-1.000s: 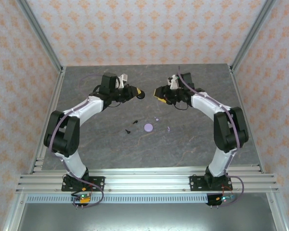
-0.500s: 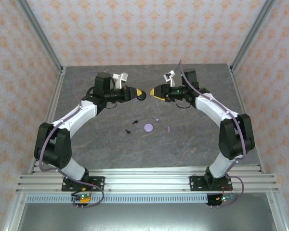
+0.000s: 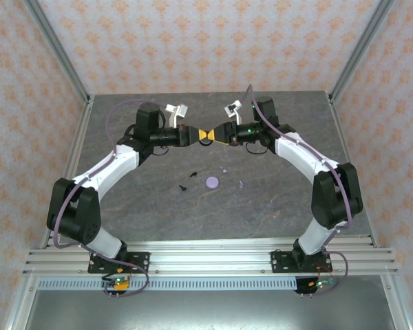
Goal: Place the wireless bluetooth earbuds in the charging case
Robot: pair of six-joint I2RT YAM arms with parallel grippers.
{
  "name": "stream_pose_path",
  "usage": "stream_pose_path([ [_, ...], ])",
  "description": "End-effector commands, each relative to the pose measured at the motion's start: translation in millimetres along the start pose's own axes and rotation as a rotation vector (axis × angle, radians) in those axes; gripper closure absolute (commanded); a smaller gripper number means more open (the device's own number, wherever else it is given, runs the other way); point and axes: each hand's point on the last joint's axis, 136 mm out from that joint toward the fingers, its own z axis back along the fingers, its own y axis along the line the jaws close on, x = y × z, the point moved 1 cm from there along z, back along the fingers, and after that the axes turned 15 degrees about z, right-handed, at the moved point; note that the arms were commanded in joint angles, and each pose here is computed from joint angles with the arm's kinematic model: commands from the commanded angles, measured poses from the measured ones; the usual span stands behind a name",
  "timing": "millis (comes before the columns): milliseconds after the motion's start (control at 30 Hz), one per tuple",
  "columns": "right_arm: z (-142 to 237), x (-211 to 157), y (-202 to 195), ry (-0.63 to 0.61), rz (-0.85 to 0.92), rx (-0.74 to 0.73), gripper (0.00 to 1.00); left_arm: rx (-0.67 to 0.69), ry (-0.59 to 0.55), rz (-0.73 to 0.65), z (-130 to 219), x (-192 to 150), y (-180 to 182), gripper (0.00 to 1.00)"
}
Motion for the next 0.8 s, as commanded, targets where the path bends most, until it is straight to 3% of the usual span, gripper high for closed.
stream_pose_path([
  [0, 0.4, 12.1, 13.9, -0.008, 0.067, 0.041, 0.60, -0.056, 0.012, -0.072, 5.1, -0.5, -26.3, 0.84],
  [600, -3.2, 10.1, 20.1, 0.007, 0.077, 0.059, 0.74, -0.056, 0.019, -0.075, 0.0, -0.7, -31.0, 0.82],
  [767, 1.3, 16.2, 15.6, -0.022, 0.069, 0.019, 0.77, -0.056, 0.017, -0.073, -0.2, -1.4, -32.6, 0.68],
])
